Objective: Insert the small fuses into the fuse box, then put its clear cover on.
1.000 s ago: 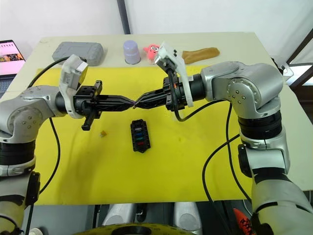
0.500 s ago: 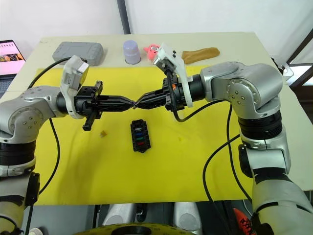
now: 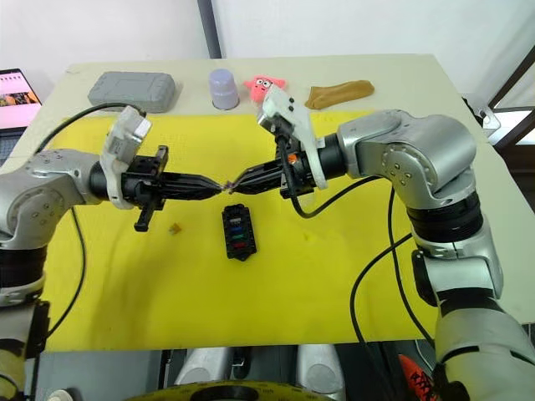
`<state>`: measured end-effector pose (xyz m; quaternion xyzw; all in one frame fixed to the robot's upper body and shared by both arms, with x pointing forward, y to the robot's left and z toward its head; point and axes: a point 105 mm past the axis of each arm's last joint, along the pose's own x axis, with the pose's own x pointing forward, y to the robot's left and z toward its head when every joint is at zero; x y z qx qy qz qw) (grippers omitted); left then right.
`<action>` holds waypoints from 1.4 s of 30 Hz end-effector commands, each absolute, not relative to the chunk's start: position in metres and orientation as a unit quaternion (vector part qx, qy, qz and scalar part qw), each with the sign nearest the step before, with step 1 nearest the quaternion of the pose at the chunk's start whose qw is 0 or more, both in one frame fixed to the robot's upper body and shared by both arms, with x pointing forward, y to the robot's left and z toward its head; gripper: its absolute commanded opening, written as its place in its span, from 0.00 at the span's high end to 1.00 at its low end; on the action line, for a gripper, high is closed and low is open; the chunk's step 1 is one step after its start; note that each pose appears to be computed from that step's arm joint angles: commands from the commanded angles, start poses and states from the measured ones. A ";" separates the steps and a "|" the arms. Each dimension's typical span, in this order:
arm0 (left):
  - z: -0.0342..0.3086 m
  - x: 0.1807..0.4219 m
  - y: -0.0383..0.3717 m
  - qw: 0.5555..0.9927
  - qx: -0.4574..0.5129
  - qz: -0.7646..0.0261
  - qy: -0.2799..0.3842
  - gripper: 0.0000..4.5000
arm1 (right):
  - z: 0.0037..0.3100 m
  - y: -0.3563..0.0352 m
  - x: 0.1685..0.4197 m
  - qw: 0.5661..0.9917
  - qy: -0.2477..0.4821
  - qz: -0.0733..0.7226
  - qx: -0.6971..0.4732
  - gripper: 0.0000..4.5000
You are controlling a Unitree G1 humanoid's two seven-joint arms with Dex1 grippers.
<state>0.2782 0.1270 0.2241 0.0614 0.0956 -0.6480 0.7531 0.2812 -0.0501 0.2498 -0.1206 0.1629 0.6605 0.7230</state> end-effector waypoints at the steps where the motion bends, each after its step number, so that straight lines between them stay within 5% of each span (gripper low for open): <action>1: 0.225 0.277 0.140 0.764 0.100 -0.627 0.114 0.81 | 0.254 -0.048 0.283 0.722 0.146 0.657 -0.161 1.00; 8: 0.185 0.276 0.190 0.780 0.214 -0.552 0.205 0.01 | 0.235 -0.036 0.299 0.690 0.130 0.645 -0.302 1.00; 15: 0.154 0.275 0.193 0.778 0.258 -0.531 0.216 0.01 | 0.224 -0.013 0.316 0.629 0.080 0.639 -0.435 1.00; 25: 0.154 0.274 0.180 0.788 0.247 -0.531 0.189 0.01 | 0.227 -0.008 0.301 0.554 0.078 0.669 -0.490 1.00; 42: 0.154 0.277 0.168 0.787 0.243 -0.539 0.173 0.01 | 0.201 0.003 0.313 0.573 0.160 0.640 -0.486 1.00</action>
